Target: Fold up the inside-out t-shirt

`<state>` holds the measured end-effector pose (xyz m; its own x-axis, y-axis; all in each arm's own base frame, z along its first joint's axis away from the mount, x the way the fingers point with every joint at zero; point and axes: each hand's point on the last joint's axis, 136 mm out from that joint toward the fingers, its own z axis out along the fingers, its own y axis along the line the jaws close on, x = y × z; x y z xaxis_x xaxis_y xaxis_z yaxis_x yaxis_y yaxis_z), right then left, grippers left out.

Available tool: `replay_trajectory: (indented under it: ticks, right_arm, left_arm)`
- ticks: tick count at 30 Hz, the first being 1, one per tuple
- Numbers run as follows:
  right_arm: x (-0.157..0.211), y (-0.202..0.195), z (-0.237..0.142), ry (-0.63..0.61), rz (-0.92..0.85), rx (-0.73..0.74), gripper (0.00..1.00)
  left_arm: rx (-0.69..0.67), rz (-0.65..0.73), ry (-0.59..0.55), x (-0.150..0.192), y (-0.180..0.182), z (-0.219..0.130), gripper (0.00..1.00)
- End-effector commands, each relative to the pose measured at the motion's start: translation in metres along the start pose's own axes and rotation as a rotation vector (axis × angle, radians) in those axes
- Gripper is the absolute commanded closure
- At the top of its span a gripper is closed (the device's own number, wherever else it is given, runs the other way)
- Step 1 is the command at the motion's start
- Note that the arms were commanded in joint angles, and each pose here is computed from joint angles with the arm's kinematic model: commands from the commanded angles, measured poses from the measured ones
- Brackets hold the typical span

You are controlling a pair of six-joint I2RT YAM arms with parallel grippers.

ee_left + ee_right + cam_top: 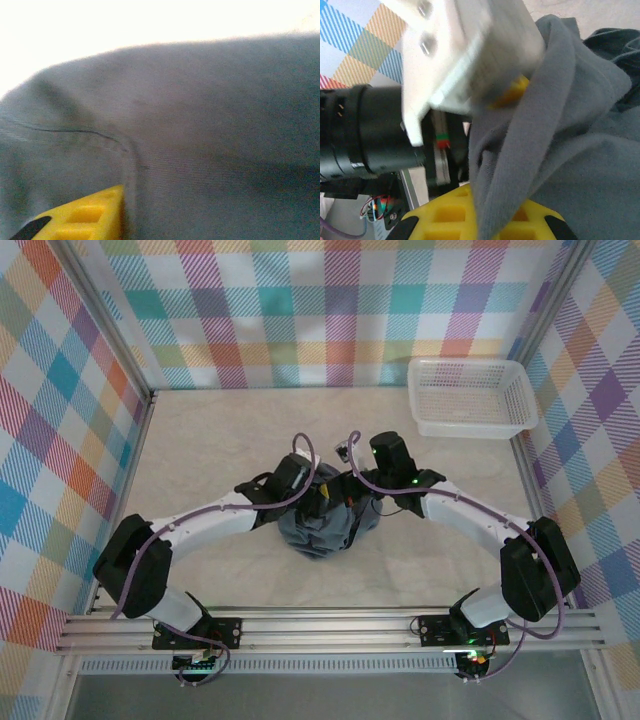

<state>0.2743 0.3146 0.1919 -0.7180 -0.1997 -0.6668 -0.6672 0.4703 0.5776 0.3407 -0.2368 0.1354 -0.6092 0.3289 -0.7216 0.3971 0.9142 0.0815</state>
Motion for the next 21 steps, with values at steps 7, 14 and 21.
replay_trajectory:
  ticks: [7, 14, 21]
  right_arm:
    - [0.005, -0.090, -0.018, 0.021, 0.120, 0.336, 0.93]
    - [0.010, -0.131, -0.012, 0.164, 0.065, 0.508, 0.90]
    - [-0.036, -0.045, -0.080, -0.209, -0.097, 0.436, 0.57]
  left_arm:
    - [0.489, -0.257, 0.178, -0.007, -0.012, -0.052, 1.00]
    - [0.834, -0.617, 0.297, -0.078, -0.039, -0.101, 1.00]
    - [0.759, -0.697, 0.355, -0.081, -0.032, -0.086, 1.00]
